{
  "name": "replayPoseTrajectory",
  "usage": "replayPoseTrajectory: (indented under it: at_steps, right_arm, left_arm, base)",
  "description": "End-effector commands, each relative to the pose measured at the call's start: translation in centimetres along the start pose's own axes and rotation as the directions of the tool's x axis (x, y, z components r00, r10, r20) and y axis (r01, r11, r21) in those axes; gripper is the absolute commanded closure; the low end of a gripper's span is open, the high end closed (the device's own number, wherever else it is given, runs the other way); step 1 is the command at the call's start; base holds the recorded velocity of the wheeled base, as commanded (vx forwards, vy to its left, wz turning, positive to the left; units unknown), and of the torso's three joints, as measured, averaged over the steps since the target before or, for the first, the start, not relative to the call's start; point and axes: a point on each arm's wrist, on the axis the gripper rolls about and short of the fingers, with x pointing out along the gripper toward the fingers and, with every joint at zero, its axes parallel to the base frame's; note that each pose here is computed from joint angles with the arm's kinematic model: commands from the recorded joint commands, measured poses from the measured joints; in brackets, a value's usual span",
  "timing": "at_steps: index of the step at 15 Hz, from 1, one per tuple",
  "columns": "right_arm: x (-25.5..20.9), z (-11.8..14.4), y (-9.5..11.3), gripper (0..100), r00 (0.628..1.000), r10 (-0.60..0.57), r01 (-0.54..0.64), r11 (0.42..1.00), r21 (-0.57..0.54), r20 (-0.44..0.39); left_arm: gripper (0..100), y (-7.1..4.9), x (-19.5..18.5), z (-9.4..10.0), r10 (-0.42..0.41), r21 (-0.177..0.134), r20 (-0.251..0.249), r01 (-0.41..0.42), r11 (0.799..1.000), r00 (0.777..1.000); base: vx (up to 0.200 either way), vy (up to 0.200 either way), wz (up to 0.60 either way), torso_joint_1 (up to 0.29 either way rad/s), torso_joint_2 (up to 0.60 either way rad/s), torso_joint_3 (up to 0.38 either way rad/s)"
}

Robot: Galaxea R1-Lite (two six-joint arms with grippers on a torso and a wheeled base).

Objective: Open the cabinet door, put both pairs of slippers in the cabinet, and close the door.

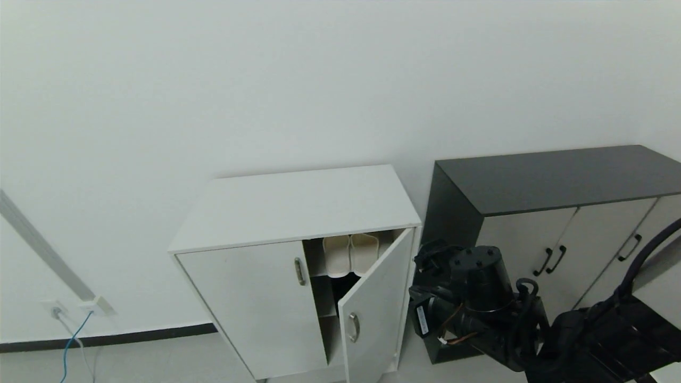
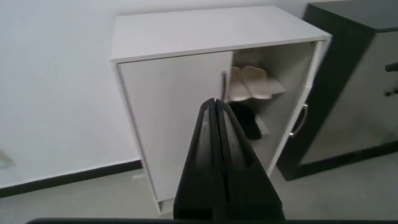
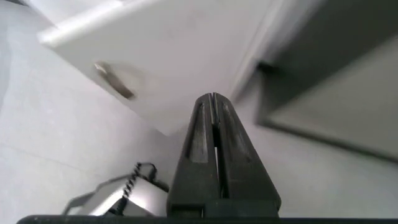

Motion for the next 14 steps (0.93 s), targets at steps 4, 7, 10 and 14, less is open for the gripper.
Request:
replayPoseTrajectory:
  at_steps: [4,7,10,14]
  right_arm:
    - [-0.8,-0.1,-0.2,100,0.999,0.013,-0.012,1.0,-0.015,0.043]
    - [-1.6,-0.2,-0.6,100,0.999,-0.019,0.022,0.996,-0.082,0.039]
    - [-1.6,-1.0,-0.7,100,1.0,-0.027,0.027,0.995,-0.1,0.002]
    - [-0.7,-3.0,-0.5,100,0.997,0.011,-0.019,0.993,-0.116,-0.075]
  left_arm:
    - [100,0.0,0.0,0.0,0.0,0.0,-0.001,0.0,1.0,1.0]
    - [100,0.0,0.0,0.0,0.0,0.0,-0.001,0.0,1.0,1.0]
    - [100,0.0,0.0,0.0,0.0,0.0,-0.001,0.0,1.0,1.0]
    - [100,0.0,0.0,0.0,0.012,-0.005,-0.001,-0.012,1.0,1.0]
  base:
    - [0.0,0.0,0.0,0.0,0.0,0.0]
    - [0.0,0.0,0.0,0.0,0.0,0.0]
    - [0.0,0.0,0.0,0.0,0.0,0.0]
    - [0.0,0.0,0.0,0.0,0.0,0.0]
